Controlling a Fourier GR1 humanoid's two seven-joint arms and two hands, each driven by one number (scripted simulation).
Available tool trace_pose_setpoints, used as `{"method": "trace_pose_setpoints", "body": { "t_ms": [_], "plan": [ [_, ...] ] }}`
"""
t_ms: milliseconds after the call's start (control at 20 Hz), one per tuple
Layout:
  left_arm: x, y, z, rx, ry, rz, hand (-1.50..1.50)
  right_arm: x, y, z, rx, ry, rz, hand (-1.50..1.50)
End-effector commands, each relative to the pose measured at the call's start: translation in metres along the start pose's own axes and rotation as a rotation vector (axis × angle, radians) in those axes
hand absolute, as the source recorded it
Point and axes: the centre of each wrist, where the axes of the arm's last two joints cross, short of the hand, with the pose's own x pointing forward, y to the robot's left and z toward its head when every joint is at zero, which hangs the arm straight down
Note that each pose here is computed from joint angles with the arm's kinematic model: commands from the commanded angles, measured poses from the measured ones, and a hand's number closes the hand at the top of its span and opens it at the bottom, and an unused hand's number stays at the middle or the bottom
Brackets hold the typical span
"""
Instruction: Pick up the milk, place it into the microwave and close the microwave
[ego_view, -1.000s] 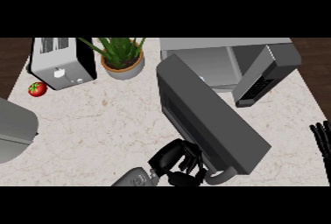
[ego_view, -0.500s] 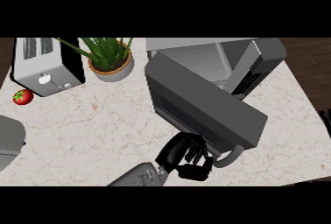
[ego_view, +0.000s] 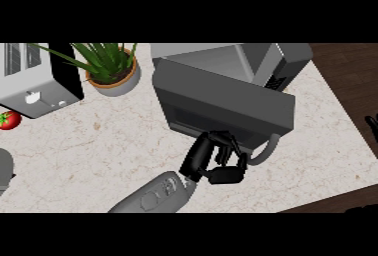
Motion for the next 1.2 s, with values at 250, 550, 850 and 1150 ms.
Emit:
{"method": "trace_pose_setpoints", "body": {
  "t_ms": [250,550,850,1150],
  "plan": [
    [0.021,0.015,-0.034,0.135,-0.028,0.106,1.50,0.016,-0.006,-0.024,0.086,-0.048,-0.049,-1.50],
    [0.029,0.031,-0.059,0.202,-0.028,0.122,1.50,0.028,-0.016,-0.034,0.120,-0.043,-0.032,-1.50],
    [0.036,0.036,-0.070,0.221,-0.044,0.157,1.50,0.037,-0.027,-0.046,0.120,-0.049,-0.003,-1.50],
    [0.036,0.038,-0.074,0.227,-0.079,0.188,1.50,0.040,-0.034,-0.052,0.103,-0.056,-0.020,-1.50]
  ]
}}
